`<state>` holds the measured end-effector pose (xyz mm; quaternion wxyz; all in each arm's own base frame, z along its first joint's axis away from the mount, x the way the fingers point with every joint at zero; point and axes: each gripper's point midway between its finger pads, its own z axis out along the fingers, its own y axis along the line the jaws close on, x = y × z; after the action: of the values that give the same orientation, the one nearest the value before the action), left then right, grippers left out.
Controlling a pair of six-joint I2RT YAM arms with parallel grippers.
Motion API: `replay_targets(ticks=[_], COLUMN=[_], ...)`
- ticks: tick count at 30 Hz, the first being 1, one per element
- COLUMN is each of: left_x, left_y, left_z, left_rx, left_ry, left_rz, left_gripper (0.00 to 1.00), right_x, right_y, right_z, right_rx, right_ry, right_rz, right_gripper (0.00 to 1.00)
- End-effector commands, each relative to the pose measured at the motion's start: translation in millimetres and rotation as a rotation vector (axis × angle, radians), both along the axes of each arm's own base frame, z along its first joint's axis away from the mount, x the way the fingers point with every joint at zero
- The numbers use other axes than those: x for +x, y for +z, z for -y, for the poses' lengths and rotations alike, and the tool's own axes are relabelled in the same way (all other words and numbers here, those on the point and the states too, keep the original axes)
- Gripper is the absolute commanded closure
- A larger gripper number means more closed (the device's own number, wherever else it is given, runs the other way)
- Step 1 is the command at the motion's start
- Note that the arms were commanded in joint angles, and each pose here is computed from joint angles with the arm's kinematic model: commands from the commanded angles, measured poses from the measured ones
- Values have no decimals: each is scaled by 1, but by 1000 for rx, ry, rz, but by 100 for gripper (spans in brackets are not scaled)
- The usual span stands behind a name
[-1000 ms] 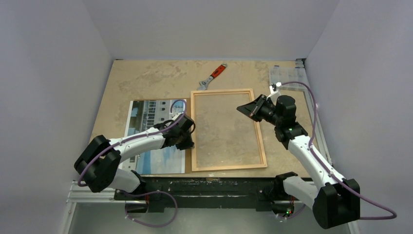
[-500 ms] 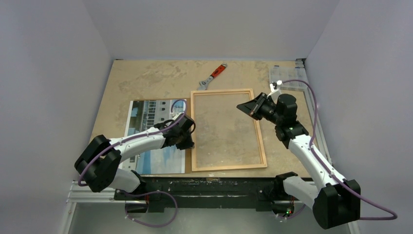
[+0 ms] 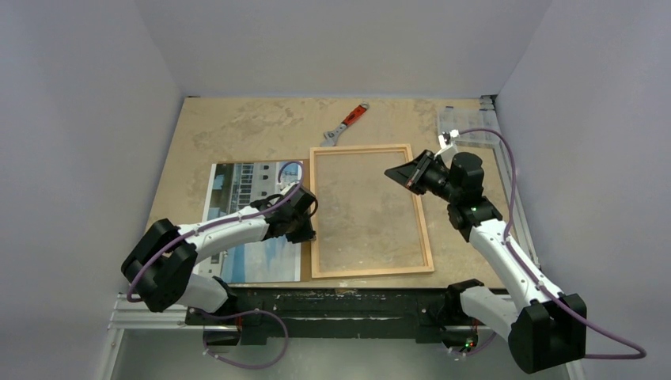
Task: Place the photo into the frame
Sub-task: Place the photo frame item in the photo frame.
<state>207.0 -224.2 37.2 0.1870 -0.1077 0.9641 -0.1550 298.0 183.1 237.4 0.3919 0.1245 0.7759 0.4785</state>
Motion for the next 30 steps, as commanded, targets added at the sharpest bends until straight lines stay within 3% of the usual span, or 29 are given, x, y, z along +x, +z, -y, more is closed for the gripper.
replay_targets(ticks=[1,30], left_x=[-4,-5], left_y=[-7,-10], left_z=[-6,-8], left_rx=[54,68], left_ry=[-23,-29], left_rz=[-18,-29], left_gripper=[82,84], right_x=[9,17], right_y=[26,-6], right_z=[2,-2], right_rx=[-5,17], right_ry=[-17,-19], right_rz=[101,37], right_gripper=[100,100])
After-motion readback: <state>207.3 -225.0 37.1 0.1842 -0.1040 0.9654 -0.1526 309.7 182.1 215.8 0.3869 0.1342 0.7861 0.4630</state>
